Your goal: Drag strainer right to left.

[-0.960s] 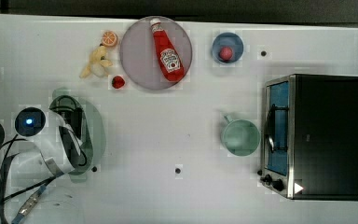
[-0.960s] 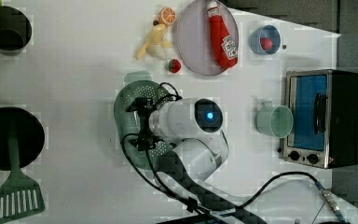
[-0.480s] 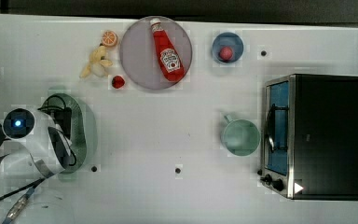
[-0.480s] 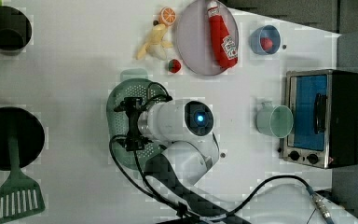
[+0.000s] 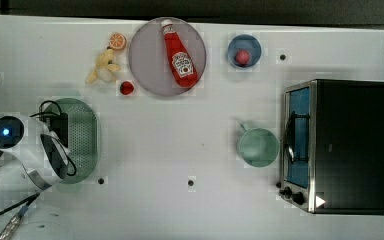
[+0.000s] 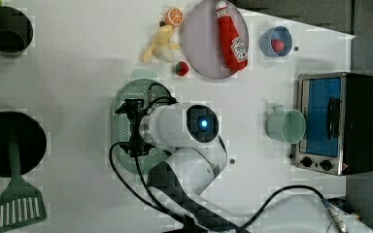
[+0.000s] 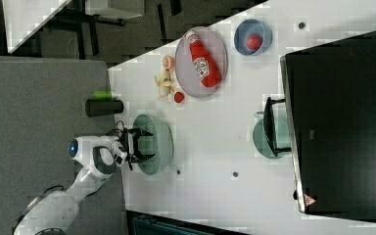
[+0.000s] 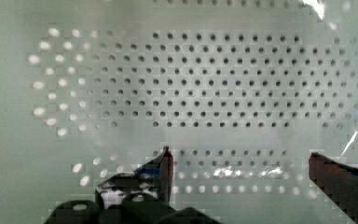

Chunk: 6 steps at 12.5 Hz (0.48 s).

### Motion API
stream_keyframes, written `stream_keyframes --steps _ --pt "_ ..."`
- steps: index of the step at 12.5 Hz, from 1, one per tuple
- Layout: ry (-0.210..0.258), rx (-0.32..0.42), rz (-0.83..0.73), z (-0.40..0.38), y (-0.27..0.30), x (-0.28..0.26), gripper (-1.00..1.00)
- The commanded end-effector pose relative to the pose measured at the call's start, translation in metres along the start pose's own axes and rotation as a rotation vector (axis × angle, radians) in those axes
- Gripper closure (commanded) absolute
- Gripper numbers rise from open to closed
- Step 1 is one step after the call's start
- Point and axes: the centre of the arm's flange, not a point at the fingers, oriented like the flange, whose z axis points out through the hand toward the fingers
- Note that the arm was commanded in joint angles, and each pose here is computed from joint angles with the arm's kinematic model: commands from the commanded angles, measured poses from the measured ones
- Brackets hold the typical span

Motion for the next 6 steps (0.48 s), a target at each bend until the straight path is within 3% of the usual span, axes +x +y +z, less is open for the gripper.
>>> stream_keyframes --steps 1,4,6 --pt "0.002 0.03 -0.233 -0.091 -0.017 0.009 -1.0" --pt "0.033 0.052 -0.381 -0.188 -0.039 0.069 -1.0" --pt "0.035 0.113 -0.407 -0.267 -0.052 0.129 -1.0"
